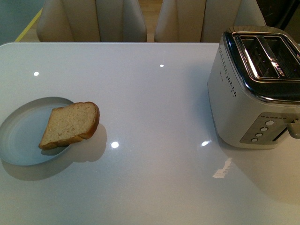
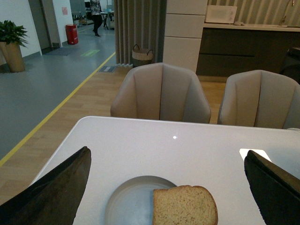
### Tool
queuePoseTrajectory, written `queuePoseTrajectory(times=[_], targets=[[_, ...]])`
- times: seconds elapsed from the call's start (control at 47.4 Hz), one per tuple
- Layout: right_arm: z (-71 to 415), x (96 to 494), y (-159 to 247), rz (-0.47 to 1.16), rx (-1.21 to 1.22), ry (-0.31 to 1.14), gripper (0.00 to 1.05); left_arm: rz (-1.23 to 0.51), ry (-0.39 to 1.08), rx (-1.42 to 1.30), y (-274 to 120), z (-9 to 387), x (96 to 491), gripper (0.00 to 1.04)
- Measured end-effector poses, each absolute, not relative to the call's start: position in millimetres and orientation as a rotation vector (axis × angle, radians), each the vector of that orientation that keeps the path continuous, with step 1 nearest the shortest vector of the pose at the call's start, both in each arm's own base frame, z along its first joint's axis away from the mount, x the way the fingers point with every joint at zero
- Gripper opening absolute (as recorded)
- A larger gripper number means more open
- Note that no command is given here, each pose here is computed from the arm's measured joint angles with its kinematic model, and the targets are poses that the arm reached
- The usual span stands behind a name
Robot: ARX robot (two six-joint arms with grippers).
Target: Left arm holds plate, right arm toasts bread
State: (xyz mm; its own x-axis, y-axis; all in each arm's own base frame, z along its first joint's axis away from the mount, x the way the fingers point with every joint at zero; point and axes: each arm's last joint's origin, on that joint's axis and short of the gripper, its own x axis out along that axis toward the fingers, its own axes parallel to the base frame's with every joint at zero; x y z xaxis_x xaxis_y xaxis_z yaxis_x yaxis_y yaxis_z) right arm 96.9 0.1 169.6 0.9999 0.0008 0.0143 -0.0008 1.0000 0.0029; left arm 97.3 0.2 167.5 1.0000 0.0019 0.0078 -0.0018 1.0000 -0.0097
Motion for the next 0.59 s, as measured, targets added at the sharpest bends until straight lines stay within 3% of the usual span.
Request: queuePoseTrajectory(times=[0.591], targets=[[169.7,96.9,0.1,0.001,0.003,-0.015,0.96,0.002,-0.008,-0.010,0.2,167.5,97.3,0.98]])
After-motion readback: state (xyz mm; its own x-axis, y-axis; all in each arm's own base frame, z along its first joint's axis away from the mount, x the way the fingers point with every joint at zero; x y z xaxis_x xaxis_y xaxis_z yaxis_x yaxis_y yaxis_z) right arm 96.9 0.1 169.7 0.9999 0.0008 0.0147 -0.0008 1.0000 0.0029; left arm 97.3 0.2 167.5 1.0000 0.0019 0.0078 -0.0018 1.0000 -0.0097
